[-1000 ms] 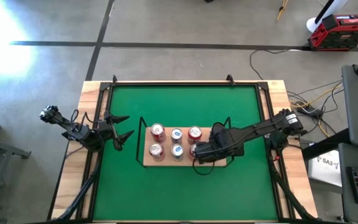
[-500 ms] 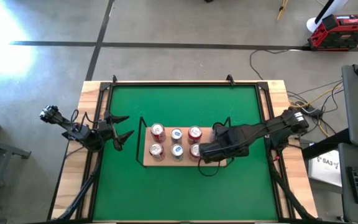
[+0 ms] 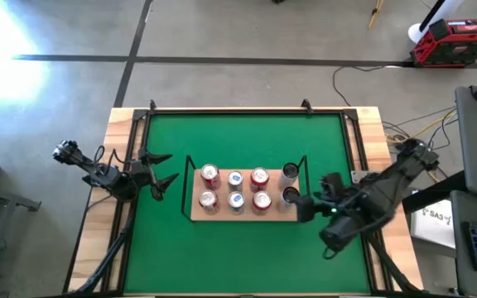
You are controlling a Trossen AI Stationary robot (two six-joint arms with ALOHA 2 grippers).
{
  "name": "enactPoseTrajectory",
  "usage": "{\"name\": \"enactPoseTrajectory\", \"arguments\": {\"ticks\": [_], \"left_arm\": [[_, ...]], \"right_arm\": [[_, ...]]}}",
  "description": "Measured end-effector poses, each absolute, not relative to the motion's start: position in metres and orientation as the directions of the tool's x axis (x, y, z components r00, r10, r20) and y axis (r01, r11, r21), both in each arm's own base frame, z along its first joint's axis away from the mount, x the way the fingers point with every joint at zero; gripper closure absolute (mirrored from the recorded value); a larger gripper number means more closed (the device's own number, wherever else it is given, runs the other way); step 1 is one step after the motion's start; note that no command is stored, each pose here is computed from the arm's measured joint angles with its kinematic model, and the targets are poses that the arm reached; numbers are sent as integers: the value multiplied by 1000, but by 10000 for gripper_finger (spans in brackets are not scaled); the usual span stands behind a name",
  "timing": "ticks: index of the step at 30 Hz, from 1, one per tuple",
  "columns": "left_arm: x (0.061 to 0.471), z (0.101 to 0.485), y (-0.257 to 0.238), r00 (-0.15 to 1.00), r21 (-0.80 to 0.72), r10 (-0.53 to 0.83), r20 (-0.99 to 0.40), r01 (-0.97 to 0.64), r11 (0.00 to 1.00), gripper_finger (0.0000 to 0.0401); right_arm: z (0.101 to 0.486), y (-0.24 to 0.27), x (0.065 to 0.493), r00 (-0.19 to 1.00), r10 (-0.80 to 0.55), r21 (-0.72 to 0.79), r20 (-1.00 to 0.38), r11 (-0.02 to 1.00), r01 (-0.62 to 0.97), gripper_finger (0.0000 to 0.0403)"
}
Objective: Place canned beverage on shelf
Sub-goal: Return to Home Position
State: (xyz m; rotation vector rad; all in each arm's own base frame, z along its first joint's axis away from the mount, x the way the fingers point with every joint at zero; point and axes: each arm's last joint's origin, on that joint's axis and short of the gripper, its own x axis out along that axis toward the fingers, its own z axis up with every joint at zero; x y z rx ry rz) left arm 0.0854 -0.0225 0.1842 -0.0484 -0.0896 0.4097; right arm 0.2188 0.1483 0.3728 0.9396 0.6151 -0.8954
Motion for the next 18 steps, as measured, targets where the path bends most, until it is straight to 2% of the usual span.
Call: {"name": "enactPoseTrajectory", "arguments": {"ticks": [3, 8, 18], "left_arm": [[85, 184, -23, 913, -65, 399, 77, -395, 916, 61], [85, 184, -22, 913, -65, 400, 77, -396, 916, 61], [85, 184, -22, 913, -65, 400, 77, -395, 916, 61]], "right_arm": [[368, 147, 201, 565, -418, 454, -711, 339, 824, 22], [350, 133, 184, 655, -417, 477, -631, 457, 751, 22], [307, 74, 129, 787, -350, 560, -508, 560, 611, 22]]}}
